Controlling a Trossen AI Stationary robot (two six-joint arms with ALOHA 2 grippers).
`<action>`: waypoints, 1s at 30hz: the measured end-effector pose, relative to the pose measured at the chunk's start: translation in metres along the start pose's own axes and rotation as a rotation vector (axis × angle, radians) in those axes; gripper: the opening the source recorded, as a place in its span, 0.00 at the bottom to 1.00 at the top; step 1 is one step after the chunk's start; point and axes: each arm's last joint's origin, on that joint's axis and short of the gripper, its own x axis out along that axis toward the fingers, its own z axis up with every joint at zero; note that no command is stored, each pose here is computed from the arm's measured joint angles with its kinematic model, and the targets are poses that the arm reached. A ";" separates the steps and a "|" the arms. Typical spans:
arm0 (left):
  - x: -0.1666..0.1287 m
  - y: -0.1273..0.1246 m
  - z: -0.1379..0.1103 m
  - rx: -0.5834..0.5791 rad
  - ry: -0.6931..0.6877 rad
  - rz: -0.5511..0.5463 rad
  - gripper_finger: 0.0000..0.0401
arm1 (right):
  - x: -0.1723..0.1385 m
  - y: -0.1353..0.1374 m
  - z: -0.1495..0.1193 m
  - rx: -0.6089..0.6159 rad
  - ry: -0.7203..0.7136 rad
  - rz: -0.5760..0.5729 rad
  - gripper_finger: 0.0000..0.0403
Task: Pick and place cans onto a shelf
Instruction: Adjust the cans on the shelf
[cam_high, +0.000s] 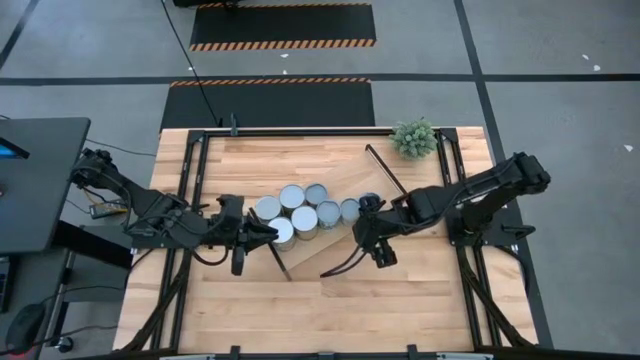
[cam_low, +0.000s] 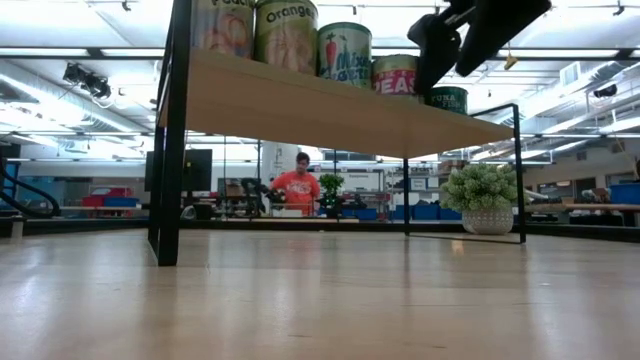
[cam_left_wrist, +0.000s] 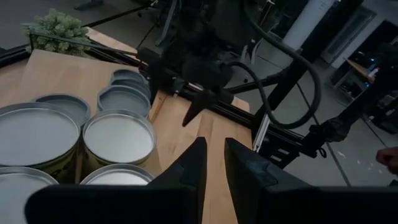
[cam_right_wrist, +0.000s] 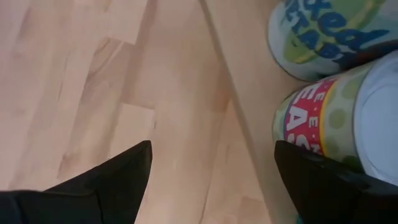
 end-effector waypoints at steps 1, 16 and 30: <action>0.000 0.000 0.000 -0.001 0.000 0.000 0.15 | 0.000 -0.002 0.000 0.002 0.002 -0.003 0.86; -0.001 -0.002 -0.002 0.001 0.027 -0.039 0.15 | -0.013 -0.003 -0.008 0.078 0.026 0.052 0.86; -0.002 -0.002 -0.004 0.016 0.046 -0.033 0.15 | -0.016 -0.017 -0.026 0.042 0.204 -0.029 0.86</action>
